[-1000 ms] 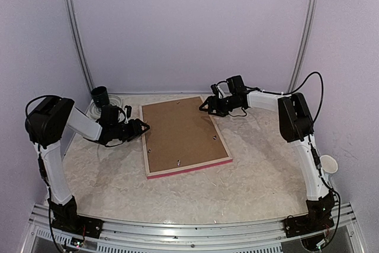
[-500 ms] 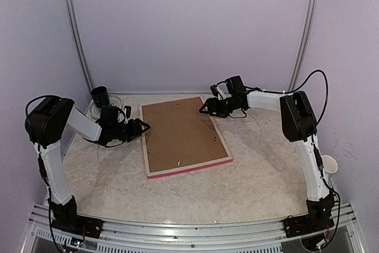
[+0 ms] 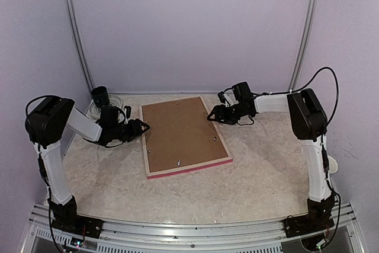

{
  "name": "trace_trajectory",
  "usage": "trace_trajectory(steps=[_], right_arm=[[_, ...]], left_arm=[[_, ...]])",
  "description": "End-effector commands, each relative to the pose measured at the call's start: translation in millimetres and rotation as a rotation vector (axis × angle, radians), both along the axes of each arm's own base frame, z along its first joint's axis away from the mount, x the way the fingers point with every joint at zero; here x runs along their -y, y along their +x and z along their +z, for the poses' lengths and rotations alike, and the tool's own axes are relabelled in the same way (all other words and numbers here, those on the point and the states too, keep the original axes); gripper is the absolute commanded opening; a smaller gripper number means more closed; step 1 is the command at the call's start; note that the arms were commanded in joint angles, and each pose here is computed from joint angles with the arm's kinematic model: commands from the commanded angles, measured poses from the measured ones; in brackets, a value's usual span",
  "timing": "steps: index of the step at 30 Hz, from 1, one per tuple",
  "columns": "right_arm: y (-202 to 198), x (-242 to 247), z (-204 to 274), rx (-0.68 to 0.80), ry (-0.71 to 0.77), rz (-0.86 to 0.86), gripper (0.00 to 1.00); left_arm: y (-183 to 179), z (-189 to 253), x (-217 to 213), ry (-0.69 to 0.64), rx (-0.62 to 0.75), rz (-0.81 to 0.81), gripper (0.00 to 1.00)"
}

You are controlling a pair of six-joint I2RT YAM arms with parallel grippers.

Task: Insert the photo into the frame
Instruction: Place the backboard on the frame body, then press the fastener onto the backboard.

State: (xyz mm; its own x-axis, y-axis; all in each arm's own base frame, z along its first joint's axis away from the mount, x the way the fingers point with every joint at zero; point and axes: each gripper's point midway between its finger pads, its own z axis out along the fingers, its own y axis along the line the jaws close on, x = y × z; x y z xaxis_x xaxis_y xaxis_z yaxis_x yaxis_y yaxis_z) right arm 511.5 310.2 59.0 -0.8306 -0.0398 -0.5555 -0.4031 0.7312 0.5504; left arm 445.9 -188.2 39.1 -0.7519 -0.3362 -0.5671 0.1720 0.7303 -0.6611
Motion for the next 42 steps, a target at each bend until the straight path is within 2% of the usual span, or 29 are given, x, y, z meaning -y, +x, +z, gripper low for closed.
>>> trace_trajectory(steps=[1,17,29,34,39,42], right_arm=[[-0.8,1.0,2.5,0.022,0.019,0.011,0.72],[-70.9,0.7,-0.4,-0.063,0.079,0.058,0.69],[-137.3,34.5,-25.1,-0.165,-0.017,-0.041,0.7],[-138.6,50.2,-27.3,-0.134,-0.1,-0.071,0.72],[-133.0,69.1,-20.2,-0.103,-0.175,-0.119,0.82],[-126.8,80.0,-18.3,-0.098,-0.204,-0.151,0.84]], left_arm=[[-13.5,-28.3,9.1,0.039,-0.086,-0.034,0.63],[-34.4,-30.4,53.1,0.06,-0.087,-0.147,0.61],[-69.7,-38.4,77.0,0.032,-0.139,-0.19,0.61],[-75.3,-38.3,64.6,0.065,-0.14,-0.143,0.65],[-81.7,-23.0,49.7,0.093,-0.078,-0.084,0.73],[-80.5,-13.7,35.7,0.13,-0.024,-0.038,0.77]])
